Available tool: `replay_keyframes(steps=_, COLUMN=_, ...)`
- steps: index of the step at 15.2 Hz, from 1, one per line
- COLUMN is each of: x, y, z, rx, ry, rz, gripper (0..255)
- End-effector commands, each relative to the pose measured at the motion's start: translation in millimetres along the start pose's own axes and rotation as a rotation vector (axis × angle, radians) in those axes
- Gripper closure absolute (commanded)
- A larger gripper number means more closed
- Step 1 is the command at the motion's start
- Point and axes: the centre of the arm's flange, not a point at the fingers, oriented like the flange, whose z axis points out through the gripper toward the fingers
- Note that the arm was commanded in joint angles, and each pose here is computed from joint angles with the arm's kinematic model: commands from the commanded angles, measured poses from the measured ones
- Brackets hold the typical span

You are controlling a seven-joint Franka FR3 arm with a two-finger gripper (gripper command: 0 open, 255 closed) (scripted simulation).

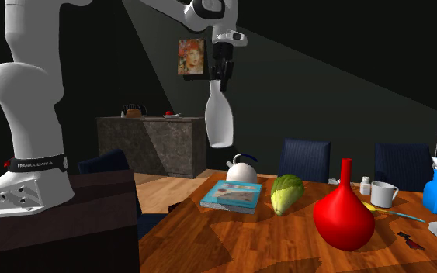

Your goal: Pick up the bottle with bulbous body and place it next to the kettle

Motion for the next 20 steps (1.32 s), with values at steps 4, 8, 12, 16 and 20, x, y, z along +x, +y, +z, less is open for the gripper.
replay_keyframes(steps=4, x=11, y=-37, z=-1, rx=0.0, ry=0.0, rz=0.0, gripper=255)
replay_keyframes(steps=8, x=26, y=-87, z=8, rx=0.0, ry=0.0, rz=0.0, gripper=255)
replay_keyframes(steps=12, x=40, y=-137, z=17, rx=0.0, ry=0.0, rz=0.0, gripper=255)
replay_keyframes(steps=16, x=55, y=-187, z=25, rx=0.0, ry=0.0, rz=0.0, gripper=255)
replay_keyframes(steps=20, x=70, y=-237, z=34, rx=0.0, ry=0.0, rz=0.0, gripper=255)
